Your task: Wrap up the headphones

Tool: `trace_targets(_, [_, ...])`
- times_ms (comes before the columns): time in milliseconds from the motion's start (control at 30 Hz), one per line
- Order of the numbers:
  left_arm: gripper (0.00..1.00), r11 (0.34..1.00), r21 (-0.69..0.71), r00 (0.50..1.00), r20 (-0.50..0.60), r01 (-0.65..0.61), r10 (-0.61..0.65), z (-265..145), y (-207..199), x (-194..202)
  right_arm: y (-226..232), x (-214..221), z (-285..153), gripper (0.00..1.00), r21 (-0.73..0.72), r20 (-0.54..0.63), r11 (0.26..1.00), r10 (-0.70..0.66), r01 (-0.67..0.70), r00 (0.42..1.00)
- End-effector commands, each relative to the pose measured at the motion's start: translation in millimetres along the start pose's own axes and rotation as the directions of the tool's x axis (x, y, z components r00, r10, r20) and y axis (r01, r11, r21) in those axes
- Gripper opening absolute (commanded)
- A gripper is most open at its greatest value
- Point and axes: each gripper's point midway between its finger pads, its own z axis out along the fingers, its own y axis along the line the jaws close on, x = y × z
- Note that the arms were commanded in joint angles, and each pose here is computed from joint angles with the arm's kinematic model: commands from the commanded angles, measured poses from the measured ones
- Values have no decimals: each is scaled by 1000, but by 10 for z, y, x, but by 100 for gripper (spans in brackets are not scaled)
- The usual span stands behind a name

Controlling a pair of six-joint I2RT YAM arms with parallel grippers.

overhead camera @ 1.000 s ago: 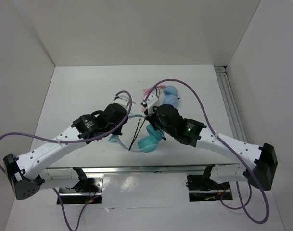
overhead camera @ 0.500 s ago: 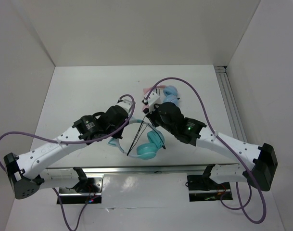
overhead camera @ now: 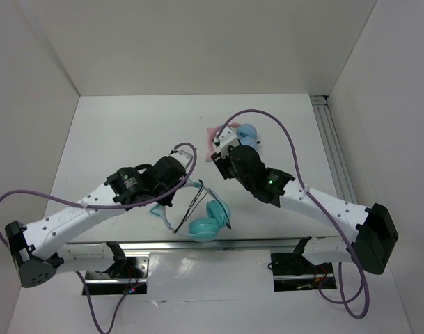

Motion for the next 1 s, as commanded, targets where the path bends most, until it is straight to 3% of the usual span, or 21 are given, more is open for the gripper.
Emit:
trace_targets(0, [0,999,37,996,79,39,-42,-177,-41,-238,-63,-112,13,58,40,44,998,44,-46,998])
trace_targets(133, [0,999,19,998,48,46,-47,-132,-27,-233,-96,-142,-28,61,36,53,997,61,-62,997])
trace_targets(267, [0,995,-33,994,57,98,-96,-90,43,-279,-314,-364,-224,70,117,115,978,158,-171,981])
trace_targets(400, [0,975,-102,977,105,196,-185,70,65,-423,-668,-564,-531,85,244,212,909,290,-338,933])
trace_targets(433, [0,961,-114,964,110,252,-240,145,63,-433,-714,-532,-596,94,264,202,895,313,-359,928])
trace_targets(500, [0,942,-105,943,134,319,-305,293,-22,-521,-873,-561,-770,100,320,222,860,340,-398,914])
trace_targets(733, [0,886,19,871,179,462,-458,989,-509,-834,-991,-715,-1236,100,266,264,850,389,-454,883])
trace_targets(967, [0,839,-13,829,162,544,-535,1766,-854,-898,-899,-673,-1254,100,220,220,880,377,-422,900])
